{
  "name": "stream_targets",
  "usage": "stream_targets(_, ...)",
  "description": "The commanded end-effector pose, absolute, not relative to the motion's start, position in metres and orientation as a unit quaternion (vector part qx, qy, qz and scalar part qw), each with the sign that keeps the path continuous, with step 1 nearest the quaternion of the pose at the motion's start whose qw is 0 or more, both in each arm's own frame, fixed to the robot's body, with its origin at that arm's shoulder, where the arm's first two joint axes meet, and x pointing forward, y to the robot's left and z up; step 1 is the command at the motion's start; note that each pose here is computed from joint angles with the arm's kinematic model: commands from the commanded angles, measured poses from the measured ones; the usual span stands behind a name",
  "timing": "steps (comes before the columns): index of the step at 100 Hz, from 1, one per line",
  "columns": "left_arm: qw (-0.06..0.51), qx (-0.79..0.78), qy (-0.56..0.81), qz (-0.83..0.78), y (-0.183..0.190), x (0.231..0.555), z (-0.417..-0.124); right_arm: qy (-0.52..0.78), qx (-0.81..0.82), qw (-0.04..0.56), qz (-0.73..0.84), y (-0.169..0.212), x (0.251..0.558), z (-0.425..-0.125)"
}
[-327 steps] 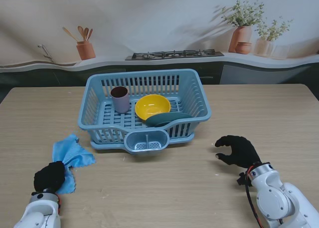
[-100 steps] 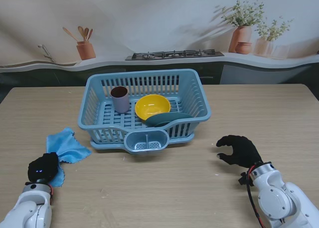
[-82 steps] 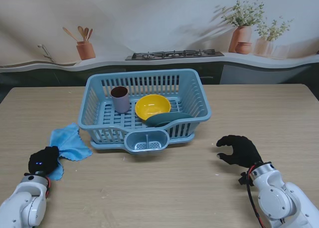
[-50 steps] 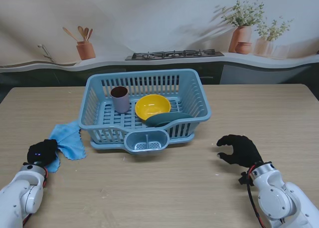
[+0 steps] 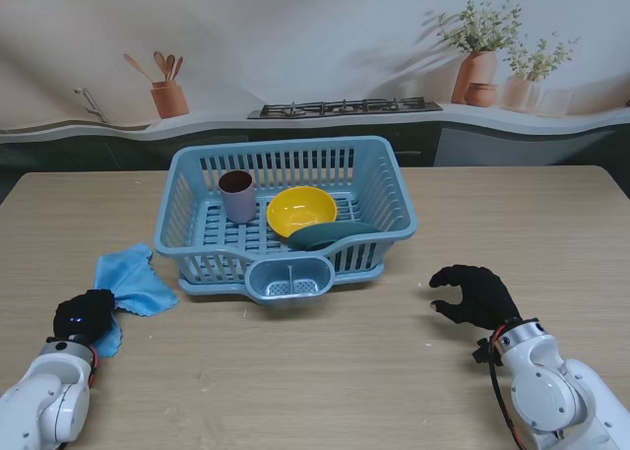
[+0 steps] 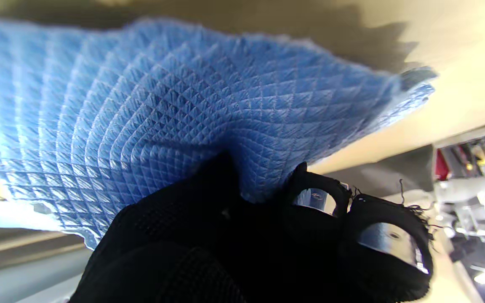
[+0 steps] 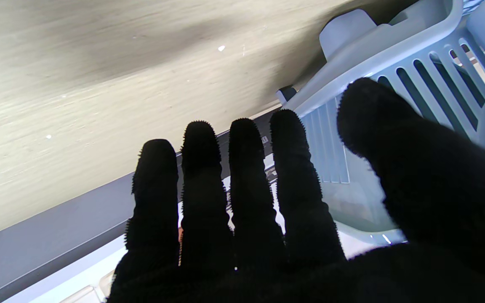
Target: Clear dishes and wipe the table
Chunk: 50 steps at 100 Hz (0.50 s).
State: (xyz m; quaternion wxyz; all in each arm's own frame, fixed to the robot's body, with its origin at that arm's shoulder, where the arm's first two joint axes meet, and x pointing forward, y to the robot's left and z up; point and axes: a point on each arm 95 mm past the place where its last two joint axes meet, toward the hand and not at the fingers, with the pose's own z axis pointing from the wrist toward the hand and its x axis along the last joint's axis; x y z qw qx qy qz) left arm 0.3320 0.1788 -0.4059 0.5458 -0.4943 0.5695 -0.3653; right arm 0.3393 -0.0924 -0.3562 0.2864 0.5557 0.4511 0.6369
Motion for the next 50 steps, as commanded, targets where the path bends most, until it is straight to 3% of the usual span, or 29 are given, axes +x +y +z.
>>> stream_targets(1,0.516,-0.524,0.591,-0.333,0.173,0.301,-0.434,0.457,0.555,0.281,0.636,-0.091,0.338,-0.356)
stream_targets(28,0.506,-0.544,0.600,-0.297,0.159,0.264,-0.423,0.458,0.555,0.281,0.635,-0.091,0.337,-0.357)
stream_targets(50,0.494,-0.555,0.608,-0.280,0.151,0.257,-0.419,0.460,0.554,0.280,0.635,-0.091,0.338,-0.357)
